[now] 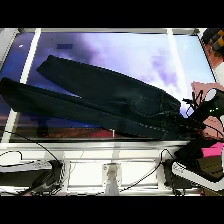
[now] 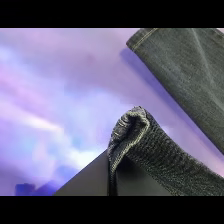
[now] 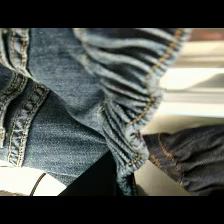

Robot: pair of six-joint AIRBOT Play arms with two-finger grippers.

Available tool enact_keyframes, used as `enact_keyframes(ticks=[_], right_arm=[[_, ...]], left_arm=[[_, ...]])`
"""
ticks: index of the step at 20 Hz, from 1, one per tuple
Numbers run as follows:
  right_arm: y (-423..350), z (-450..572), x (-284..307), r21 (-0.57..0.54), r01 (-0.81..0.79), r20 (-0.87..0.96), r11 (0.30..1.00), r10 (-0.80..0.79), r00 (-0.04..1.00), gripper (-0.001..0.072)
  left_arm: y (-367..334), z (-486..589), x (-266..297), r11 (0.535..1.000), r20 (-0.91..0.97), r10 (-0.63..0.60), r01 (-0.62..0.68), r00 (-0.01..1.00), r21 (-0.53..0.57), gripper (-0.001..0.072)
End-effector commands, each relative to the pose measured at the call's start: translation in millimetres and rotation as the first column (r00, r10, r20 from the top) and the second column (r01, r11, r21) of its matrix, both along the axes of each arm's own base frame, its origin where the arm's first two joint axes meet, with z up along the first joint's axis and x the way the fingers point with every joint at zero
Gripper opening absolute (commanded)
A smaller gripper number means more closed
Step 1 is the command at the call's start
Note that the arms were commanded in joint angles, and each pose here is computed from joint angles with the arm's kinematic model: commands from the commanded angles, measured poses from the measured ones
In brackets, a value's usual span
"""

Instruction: Fold the clothes and pants, and hang the long-sleeved shirts on hangers.

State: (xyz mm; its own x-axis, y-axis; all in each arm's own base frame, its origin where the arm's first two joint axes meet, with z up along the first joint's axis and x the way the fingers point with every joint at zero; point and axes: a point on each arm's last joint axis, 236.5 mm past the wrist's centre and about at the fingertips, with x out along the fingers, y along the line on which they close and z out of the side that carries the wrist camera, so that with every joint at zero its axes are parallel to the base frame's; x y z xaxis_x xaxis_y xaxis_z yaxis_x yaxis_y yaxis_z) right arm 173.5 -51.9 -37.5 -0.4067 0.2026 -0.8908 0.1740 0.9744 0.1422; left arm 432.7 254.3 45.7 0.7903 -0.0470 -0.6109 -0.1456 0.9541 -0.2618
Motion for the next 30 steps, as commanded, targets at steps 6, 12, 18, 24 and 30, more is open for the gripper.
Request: enact_keyframes(ticks=[6,12,18,24,30], right_arm=[[0,-7,15,-0.052,0.131,0.049,0.990,-0.128,0.991,0.0089],[-1,-21,0,-0.066,0.120,0.009,0.991,-0.119,0.993,0.0429],[-8,-23,1,-0.093,0.102,0.020,0.990,-0.100,0.995,0.0429],[-10,-26,7,-0.098,0.106,0.050,0.990,-0.102,0.994,0.0428],[-10,-26,7,-0.097,0.107,0.049,0.990,-0.102,0.994,0.0428]], left_arm=[[2,-4,-3,1.000,-0.017,-0.001,0.002,1.000,0.016,0.0049],[13,-16,-18,0.994,-0.100,-0.017,0.027,0.995,0.105,0.0702],[33,-33,-63,0.995,-0.249,0.081,-0.065,0.965,0.071,0.0699],[10,-97,-103,0.978,-0.427,-0.012,-0.078,0.904,-0.193,0.0698],[8,-129,-105,0.966,-0.463,-0.031,-0.093,0.886,-0.242,0.0673]])
